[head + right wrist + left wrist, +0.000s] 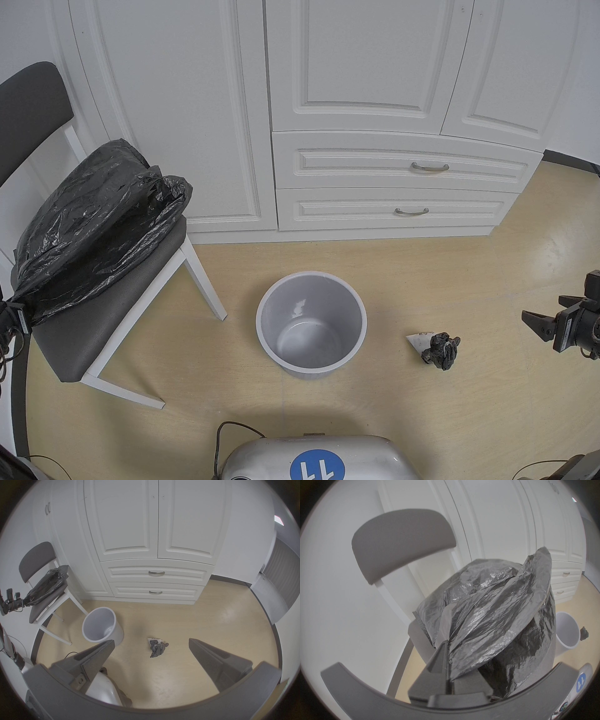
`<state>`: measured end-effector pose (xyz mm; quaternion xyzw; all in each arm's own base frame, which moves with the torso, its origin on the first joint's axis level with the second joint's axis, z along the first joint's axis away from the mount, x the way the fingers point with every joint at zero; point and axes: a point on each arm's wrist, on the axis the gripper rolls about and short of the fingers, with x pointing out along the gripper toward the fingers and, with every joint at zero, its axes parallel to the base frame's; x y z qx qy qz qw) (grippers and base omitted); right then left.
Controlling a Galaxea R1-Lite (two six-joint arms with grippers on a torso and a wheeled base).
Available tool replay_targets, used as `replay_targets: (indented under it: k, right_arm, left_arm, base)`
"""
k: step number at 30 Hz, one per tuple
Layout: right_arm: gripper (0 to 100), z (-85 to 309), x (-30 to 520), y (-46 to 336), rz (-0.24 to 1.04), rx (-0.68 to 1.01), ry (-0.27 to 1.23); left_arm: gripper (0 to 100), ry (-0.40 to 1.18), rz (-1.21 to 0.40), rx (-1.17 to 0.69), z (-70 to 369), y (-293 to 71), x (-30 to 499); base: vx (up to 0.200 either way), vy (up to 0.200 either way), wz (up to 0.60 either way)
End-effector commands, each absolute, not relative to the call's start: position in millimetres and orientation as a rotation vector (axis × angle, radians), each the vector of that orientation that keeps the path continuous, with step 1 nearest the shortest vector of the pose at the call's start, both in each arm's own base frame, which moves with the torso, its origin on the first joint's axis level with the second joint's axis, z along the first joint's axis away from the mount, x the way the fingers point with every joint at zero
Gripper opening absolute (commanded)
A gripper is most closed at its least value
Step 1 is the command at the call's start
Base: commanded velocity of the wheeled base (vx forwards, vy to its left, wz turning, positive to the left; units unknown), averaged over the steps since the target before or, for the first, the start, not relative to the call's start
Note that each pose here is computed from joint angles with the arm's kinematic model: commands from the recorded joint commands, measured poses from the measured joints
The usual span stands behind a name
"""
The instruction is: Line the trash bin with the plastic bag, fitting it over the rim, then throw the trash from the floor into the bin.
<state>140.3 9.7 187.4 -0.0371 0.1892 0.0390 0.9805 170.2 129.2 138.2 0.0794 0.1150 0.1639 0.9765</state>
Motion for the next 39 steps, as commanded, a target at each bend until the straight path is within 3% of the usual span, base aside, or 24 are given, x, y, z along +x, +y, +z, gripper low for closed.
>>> replay_targets:
  k: [1,6,13,14,21,22,33,39]
  right_arm:
    - [100,190,133,14,0.115,-0.084,0.354]
    - [100,194,129,17,0.133,-0.085,0.325]
    - [100,197,132,18,0.138,-0.071,0.285]
    - [100,195,134,19,0.144,-0.068,0.258]
    - [100,197,135,25,0.173,-0.066,0.175]
    - [100,197,135,28,0.195,-0.059,0.172]
    - [100,194,136,40,0.272,-0.033,0.194]
    - [100,191,135,48,0.326,-0.027,0.214]
  left_arm:
    - [0,0.181,0.324,0.185,143,122,165]
    - [0,0.112,0.259,0.198,149,105,167]
    - [0,-0.029,0.122,0.068,164,76,175]
    - [0,-0.108,0.046,0.008,175,59,174]
    - [0,-0.183,-0.102,-0.063,191,26,164]
    - [0,-0.209,-0.148,-0.084,198,7,162]
    - [0,-0.253,-0.332,-0.317,253,-93,168]
    - [0,-0.242,-0.301,-0.429,273,-120,184]
  base:
    - [0.000,0.000,0.00]
    - [0.000,0.000,0.00]
    - [0.000,0.000,0.00]
    - [0.000,0.000,0.00]
    - [0.000,0.000,0.00]
    - [0.000,0.000,0.00]
    - [0.000,0.000,0.00]
    - [0.000,0.000,0.00]
